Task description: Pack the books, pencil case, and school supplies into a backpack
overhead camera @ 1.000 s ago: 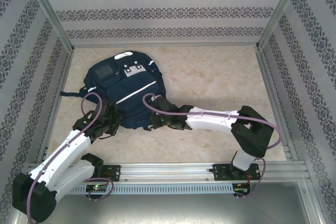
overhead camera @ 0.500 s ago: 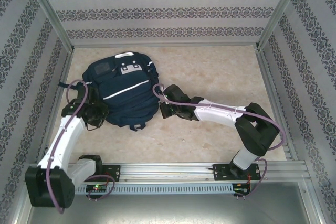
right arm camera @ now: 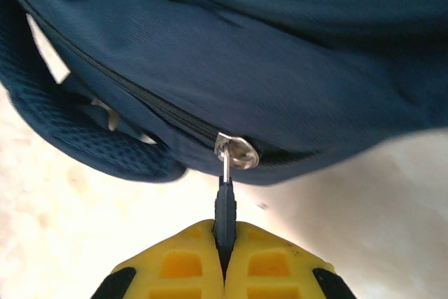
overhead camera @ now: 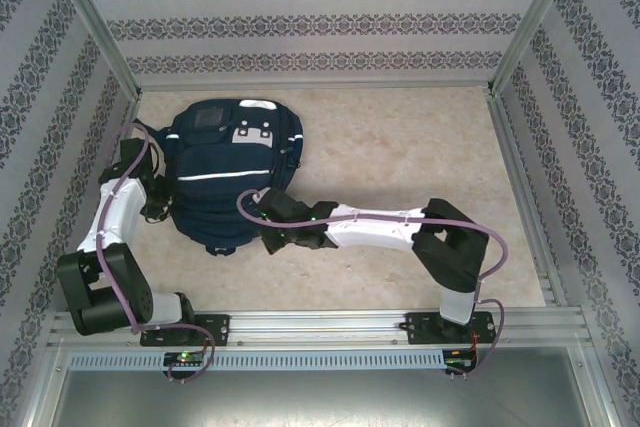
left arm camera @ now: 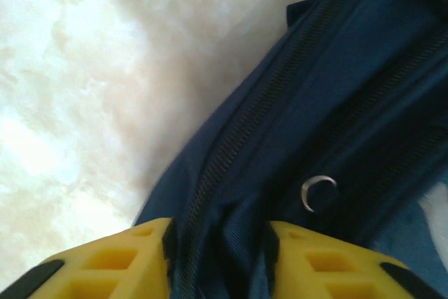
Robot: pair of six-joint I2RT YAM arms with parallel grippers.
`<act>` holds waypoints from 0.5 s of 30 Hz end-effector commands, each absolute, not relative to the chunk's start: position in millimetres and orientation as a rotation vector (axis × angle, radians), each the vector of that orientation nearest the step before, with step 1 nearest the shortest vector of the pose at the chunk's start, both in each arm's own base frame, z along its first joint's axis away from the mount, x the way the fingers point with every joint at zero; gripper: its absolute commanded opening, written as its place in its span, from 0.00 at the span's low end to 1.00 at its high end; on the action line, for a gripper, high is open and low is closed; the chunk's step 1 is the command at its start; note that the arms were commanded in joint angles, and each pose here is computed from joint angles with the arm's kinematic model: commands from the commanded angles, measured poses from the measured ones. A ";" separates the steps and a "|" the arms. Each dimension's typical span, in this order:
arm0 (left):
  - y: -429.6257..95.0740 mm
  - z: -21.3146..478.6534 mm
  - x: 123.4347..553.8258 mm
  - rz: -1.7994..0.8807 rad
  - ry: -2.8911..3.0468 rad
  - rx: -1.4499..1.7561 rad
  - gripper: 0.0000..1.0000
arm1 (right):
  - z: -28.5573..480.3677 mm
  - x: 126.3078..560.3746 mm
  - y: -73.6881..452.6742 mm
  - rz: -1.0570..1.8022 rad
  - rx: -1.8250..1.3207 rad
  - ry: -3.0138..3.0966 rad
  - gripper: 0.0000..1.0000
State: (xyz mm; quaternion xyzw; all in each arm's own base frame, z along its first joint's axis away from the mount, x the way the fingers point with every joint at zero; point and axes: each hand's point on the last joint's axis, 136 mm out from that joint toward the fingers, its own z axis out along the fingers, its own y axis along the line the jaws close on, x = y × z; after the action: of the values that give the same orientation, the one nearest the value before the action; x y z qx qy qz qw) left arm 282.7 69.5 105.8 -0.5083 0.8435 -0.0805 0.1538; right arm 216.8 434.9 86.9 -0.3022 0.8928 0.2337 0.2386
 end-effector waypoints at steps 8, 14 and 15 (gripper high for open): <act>5.5 117.1 241.4 -0.649 2.321 -1.538 0.49 | 90.8 220.5 455.5 0.691 -0.803 2.446 0.00; -41.3 114.6 227.1 -0.840 2.283 -1.586 0.52 | 83.2 223.1 443.9 0.668 -0.773 2.471 0.00; -50.4 114.8 229.1 -0.881 2.271 -1.580 0.53 | 82.7 223.0 443.1 0.666 -0.773 2.471 0.00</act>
State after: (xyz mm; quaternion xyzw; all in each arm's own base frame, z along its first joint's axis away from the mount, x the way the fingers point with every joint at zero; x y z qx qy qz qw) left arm 226.7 -29.6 112.0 -0.5130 0.8075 -0.2556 0.1393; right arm 219.5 447.1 85.7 -0.2951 0.8944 0.2418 0.2333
